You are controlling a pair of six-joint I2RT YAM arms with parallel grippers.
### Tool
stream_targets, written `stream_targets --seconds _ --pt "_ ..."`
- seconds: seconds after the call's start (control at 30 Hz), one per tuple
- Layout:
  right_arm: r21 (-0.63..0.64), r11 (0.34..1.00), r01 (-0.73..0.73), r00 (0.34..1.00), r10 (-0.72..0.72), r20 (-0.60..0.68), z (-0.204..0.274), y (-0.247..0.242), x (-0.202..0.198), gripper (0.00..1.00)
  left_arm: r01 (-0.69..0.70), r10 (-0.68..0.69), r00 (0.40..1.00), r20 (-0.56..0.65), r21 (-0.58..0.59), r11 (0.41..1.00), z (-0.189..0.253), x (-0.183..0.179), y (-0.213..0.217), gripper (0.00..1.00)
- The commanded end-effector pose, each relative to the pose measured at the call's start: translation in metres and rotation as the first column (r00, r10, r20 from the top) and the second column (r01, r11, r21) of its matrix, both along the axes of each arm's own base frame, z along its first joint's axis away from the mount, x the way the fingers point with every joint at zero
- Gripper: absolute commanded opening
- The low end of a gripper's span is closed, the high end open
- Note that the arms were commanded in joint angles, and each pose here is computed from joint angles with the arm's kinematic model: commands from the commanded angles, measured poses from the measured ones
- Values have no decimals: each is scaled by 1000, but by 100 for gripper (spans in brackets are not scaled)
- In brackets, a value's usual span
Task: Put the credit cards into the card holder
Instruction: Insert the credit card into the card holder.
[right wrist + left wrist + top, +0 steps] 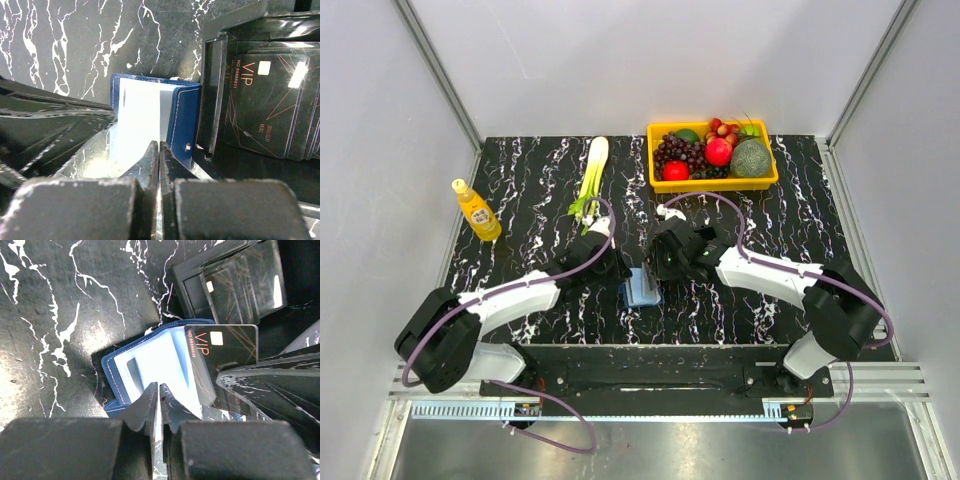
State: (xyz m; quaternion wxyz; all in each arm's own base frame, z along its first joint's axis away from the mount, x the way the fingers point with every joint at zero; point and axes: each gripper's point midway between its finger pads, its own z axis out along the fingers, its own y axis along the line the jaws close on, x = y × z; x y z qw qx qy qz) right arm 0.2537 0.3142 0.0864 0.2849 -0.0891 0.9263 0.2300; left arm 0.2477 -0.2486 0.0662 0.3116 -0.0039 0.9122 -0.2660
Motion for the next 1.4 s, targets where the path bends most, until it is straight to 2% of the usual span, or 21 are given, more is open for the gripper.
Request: stream_targets --seconds 0.0,0.17,0.33,0.47,0.57,0.8,1.0,1.17,1.37 --pt "-49 999 9 1000 -8 20 3 -8 0 0 -47 49 995 83 -19 999 27 13 6 9" --pt "-46 999 15 999 -14 29 5 -8 2 0 7 -3 997 82 -57 998 27 13 -8 10" --pt "-43 999 24 999 -22 35 8 -10 2 0 57 -56 998 16 -65 996 11 7 -20 8" --pt "-27 999 20 999 -19 45 15 -8 2 0 92 -90 996 27 -102 990 15 9 -32 8" --pt "-7 1000 23 998 -22 61 25 -8 3 0 134 -135 991 -4 -112 985 9 7 -43 7" --pt "32 999 36 994 -39 102 50 -8 6 0 194 -196 981 8 -178 965 12 9 -66 6" --pt "84 996 17 991 -27 129 74 -7 2 0 201 -207 978 -12 -188 961 4 11 -73 6" --pt "99 995 24 992 -36 119 76 -12 -3 0 233 -241 970 -12 -220 947 8 11 -87 5" --pt "46 998 32 996 -35 78 52 -12 -4 0 209 -220 975 -26 -217 953 3 10 -84 5"
